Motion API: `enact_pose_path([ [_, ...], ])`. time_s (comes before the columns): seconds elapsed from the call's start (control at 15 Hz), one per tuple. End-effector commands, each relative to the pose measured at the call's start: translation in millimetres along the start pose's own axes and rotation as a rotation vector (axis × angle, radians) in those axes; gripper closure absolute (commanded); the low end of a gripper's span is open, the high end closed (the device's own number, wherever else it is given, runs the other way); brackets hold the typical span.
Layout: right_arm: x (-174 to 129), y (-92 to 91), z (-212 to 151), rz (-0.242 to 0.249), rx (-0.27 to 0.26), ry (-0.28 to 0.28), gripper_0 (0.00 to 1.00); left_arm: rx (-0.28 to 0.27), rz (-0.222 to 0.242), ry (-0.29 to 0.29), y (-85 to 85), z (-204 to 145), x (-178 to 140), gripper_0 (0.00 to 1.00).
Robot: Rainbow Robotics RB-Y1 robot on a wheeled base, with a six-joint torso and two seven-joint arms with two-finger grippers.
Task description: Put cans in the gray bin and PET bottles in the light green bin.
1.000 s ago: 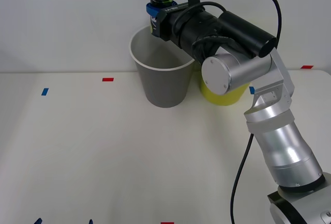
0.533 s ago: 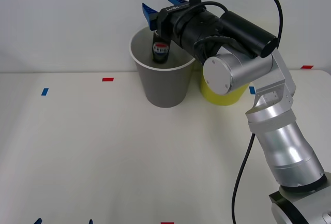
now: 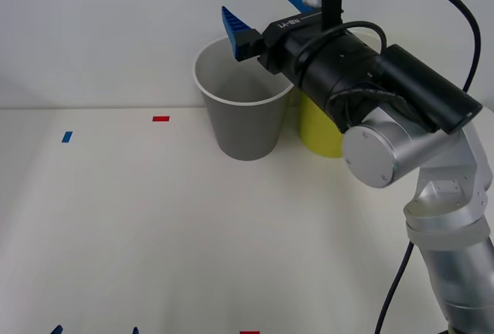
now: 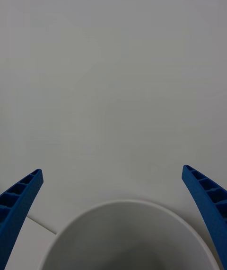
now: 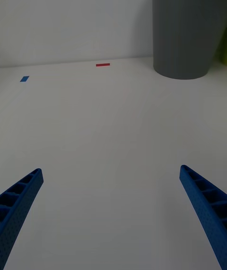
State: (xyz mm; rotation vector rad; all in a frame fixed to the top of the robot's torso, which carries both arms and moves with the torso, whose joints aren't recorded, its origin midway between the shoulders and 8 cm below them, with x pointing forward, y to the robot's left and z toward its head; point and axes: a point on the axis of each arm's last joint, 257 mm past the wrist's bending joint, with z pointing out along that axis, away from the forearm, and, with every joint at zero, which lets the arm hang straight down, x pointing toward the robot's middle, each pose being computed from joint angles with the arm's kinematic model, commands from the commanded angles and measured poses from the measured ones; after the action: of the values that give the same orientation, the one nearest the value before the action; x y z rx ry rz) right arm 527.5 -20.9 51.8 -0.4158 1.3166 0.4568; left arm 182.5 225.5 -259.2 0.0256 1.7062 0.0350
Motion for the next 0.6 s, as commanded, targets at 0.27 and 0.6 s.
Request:
enact_pose_path([
  [0.27,28,-24.4,-93,0.013,0.072,0.008,0.0,0.0,0.0,0.0,0.0,0,0,0.0],
  [0.6,56,-36.5,-158,-0.005,0.122,0.104,0.0,0.0,0.0,0.0,0.0,0,0,0.0],
])
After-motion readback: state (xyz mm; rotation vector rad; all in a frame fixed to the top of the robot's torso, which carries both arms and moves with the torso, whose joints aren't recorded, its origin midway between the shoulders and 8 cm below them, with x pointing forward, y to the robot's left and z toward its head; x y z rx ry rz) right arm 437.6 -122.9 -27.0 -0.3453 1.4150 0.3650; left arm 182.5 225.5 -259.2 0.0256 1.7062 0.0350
